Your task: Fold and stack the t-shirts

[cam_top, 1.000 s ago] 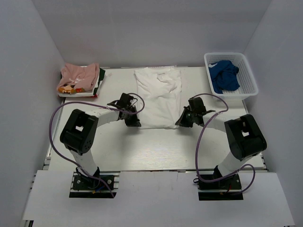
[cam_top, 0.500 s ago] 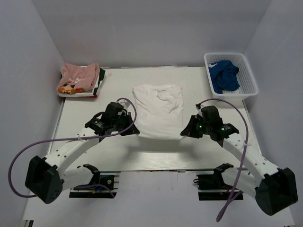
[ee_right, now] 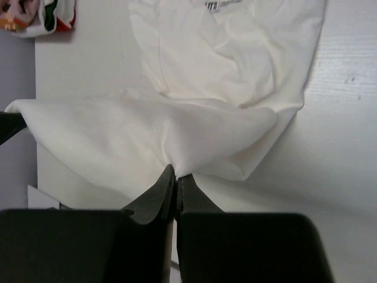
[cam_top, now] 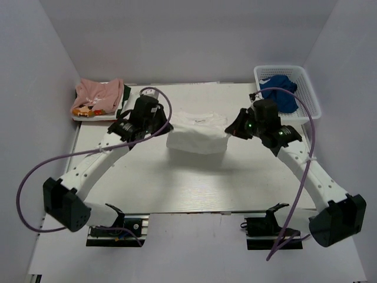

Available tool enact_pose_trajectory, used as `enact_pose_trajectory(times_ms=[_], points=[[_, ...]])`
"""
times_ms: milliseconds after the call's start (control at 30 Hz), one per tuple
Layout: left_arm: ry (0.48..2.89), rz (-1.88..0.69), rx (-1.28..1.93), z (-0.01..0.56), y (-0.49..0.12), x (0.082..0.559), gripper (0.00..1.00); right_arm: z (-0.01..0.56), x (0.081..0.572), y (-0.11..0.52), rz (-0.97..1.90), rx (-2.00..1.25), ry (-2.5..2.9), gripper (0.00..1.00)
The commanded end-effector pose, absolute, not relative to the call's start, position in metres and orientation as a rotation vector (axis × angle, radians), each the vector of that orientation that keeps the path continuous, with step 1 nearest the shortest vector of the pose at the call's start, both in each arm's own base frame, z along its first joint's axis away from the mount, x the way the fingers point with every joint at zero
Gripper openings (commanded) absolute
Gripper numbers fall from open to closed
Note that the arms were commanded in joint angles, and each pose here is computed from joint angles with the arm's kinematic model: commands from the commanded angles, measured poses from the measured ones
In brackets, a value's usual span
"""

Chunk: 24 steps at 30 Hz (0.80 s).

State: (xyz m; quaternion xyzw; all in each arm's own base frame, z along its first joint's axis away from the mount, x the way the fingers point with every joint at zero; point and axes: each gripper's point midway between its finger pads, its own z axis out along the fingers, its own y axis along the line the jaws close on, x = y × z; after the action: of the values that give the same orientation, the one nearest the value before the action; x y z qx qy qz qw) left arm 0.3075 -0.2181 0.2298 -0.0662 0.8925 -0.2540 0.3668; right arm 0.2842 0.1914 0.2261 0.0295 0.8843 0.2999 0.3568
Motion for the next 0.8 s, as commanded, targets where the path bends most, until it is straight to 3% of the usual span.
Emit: enact_pose_trajectory(times_ms=[0,67,200,233,267,367,500,700,767], points=[[2.239,-0.430,-0.288,0.237,-0.198,0.362,0.00,0.245,0.339,0.189,0.706,0.142,2.201,0.00],[2.202,-0.414,-0.302,0.250,-0.196,0.378,0.00,0.244,0.353,0.189,0.708,0.150,2.200,0.00],[2.215,-0.279,-0.377,0.232,-0.183,0.429,0.00,0.216,0.396,0.192,0.690,0.201,2.278,0.00],[2.248,-0.237,-0.391,0.211,-0.183,0.443,0.00,0.234,0.411,0.192,0.706,0.203,2.234,0.00],[2.217,-0.235,-0.396,0.222,-0.178,0.460,0.00,0.209,0.424,0.194,0.699,0.207,2.287,0.00],[2.194,-0.277,-0.341,0.221,-0.186,0.493,0.00,0.208,0.451,0.199,0.727,0.208,2.294,0.00],[2.271,-0.282,-0.308,0.175,-0.199,0.529,0.00,0.185,0.480,0.198,0.732,0.244,2.348,0.00],[2.287,-0.340,-0.212,0.149,-0.212,0.557,0.00,0.141,0.519,0.192,0.685,0.268,2.434,0.00],[2.284,-0.336,-0.222,0.148,-0.209,0.565,0.00,0.131,0.529,0.190,0.671,0.277,2.446,0.34]])
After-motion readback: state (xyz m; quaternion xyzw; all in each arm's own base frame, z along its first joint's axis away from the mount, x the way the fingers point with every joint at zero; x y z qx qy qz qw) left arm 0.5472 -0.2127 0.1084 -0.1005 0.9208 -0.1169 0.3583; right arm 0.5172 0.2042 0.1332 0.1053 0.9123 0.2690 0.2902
